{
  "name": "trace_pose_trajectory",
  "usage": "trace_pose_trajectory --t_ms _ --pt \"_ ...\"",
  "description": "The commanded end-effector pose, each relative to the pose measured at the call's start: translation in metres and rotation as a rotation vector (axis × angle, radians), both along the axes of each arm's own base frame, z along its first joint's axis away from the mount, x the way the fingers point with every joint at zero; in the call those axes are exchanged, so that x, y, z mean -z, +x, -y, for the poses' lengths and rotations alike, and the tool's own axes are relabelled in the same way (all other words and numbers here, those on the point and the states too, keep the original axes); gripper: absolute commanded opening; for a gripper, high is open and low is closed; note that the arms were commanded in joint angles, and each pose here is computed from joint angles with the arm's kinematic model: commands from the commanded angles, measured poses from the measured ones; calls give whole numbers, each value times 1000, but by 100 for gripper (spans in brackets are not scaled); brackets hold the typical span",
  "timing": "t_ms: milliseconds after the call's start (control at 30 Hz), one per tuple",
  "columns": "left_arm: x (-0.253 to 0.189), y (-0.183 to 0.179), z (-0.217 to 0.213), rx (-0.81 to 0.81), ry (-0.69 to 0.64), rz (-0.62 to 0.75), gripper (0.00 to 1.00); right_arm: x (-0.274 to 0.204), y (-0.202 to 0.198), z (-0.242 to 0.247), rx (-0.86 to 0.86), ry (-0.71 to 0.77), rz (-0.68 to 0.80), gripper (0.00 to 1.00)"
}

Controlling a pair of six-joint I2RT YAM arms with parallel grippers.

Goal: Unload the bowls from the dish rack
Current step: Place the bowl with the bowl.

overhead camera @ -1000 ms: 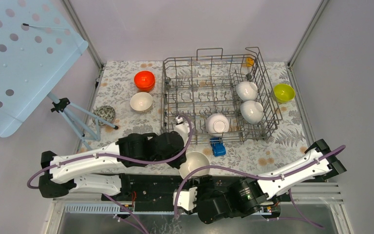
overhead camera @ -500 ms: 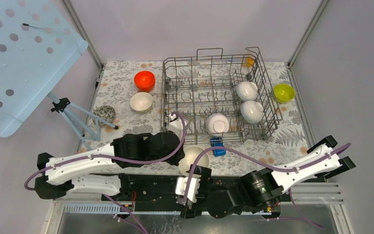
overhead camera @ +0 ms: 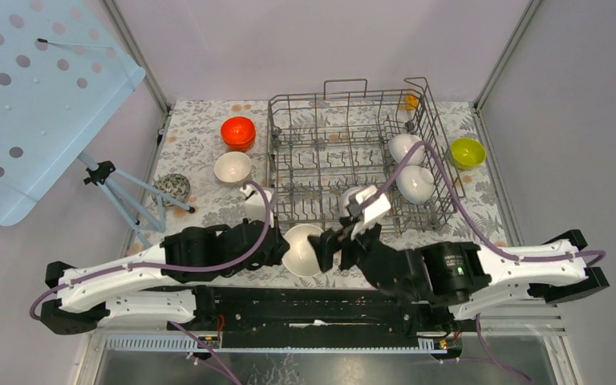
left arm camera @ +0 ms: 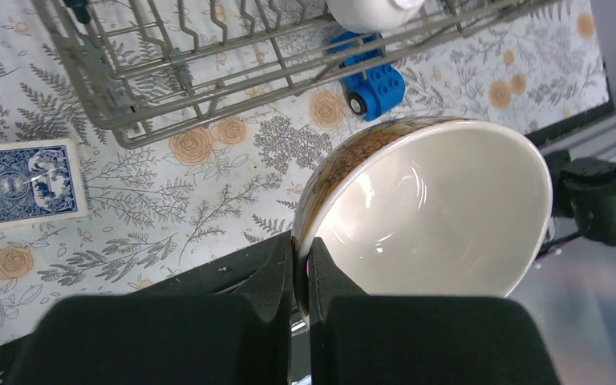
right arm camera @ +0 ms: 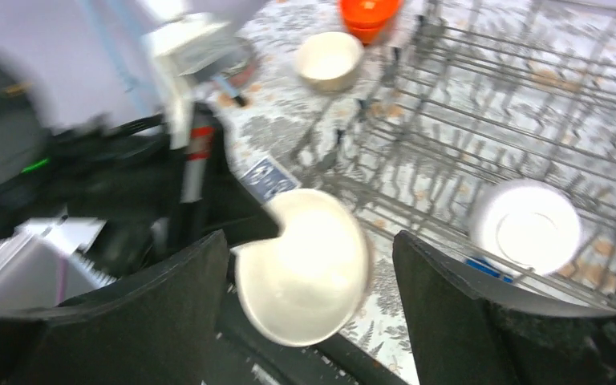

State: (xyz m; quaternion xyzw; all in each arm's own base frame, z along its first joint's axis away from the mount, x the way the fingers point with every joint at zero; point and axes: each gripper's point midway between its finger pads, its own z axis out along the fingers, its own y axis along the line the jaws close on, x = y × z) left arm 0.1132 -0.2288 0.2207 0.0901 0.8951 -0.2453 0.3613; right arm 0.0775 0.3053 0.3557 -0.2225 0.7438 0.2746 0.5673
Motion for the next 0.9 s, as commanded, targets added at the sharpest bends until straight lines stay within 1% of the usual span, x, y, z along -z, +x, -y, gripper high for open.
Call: trace_pose_trajectory --t_ms 0,67,133,200,267,400,500,733,867 --pt "-29 15 -3 -153 -148 25 0 21 33 12 129 82 -139 76" --pt "-28 17 -9 -189 -142 23 0 28 36 10 136 54 -150 69" --pt "-26 18 -15 -228 -133 13 0 35 41 7 155 9 -155 57" --pt "-25 18 -17 -246 -121 2 0 42 44 3 158 -18 -169 50" --pt "-21 19 -21 -274 -100 -9 0 46 45 -2 147 -43 -178 50" --pt "-22 19 -25 -302 -97 -22 0 64 49 -8 149 -156 -194 60" --pt "-26 20 -27 -314 -114 -20 0 80 53 -9 161 -206 -199 61" --pt "-30 19 -24 -311 -123 -26 0 102 65 -15 148 -231 -251 56" --pt "-29 20 -24 -317 -123 -25 0 106 68 -22 126 -204 -276 50"
